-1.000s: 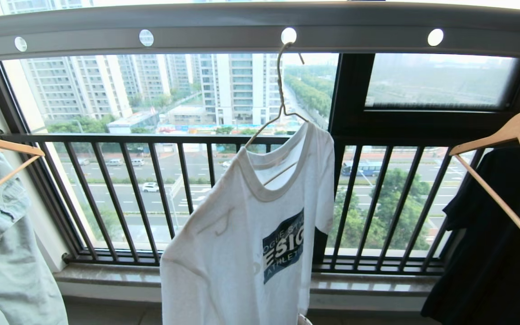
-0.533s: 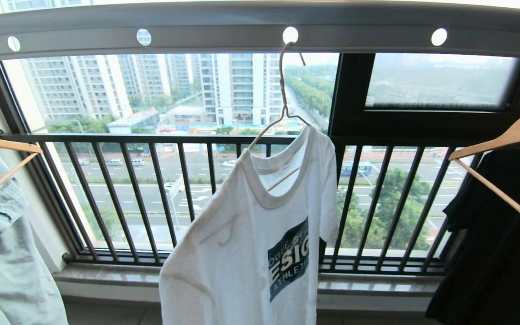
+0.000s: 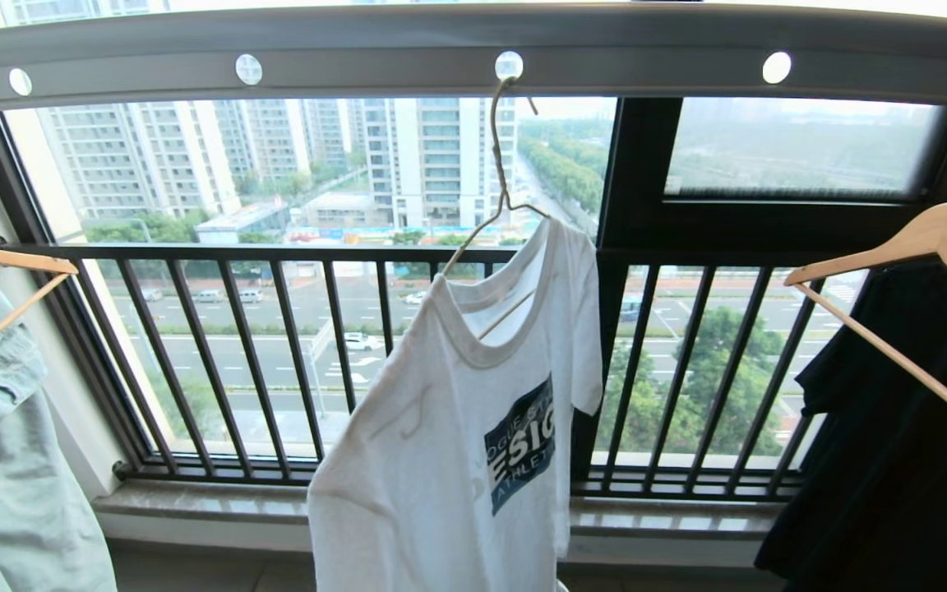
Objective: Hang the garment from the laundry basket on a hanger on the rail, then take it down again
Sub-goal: Take the clothes off the clothes rack
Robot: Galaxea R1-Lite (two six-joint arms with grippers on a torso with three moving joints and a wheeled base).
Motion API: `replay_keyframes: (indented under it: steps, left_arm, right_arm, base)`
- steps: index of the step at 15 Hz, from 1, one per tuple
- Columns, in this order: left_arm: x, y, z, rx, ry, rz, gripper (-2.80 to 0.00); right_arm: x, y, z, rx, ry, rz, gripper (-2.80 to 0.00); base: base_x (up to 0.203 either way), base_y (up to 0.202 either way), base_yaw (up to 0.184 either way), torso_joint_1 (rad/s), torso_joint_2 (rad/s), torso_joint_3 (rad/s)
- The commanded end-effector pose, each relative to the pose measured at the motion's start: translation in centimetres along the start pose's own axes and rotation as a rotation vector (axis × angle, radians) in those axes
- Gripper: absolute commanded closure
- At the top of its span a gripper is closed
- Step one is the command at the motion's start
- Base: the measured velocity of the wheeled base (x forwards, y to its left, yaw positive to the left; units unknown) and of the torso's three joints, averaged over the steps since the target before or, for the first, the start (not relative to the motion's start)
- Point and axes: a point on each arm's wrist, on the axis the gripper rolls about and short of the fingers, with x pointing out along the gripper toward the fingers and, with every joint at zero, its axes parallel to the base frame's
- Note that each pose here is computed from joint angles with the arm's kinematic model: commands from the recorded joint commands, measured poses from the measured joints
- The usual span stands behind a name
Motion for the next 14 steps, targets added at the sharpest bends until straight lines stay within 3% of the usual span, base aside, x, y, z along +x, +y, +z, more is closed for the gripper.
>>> replay_keyframes:
  steps: [1,2,6,14]
  left_arm:
    - [-0.12,-0.18,-0.89,-0.009,0.093,-0.044,0.0]
    - [-0.16,-0.21,-0.81,-0.023,0.095,-0.061,0.0]
    - [-0.16,-0.2,-0.81,-0.068,0.095,-0.057,0.0]
    - [-0.16,-0.19,-0.81,-0.076,0.095,-0.052,0.0]
  right_arm:
    - [0.3,0.1,-0.88,-0.006,-0.02,0.004,0.0]
    - [0.3,0.15,-1.27,-0.005,0.019,0.011,0.0]
    - [0.3,0.14,-1.21,0.027,0.016,0.012,0.0]
    - [0.3,0.14,-1.19,0.06,0.014,0.01,0.0]
  base:
    - [0.0,0.0,0.0,0.0,0.0,0.0]
    - [0.0,0.0,0.0,0.0,0.0,0.0]
    - [0.0,0.0,0.0,0.0,0.0,0.0]
    - [0.0,0.0,0.0,0.0,0.0,0.0]
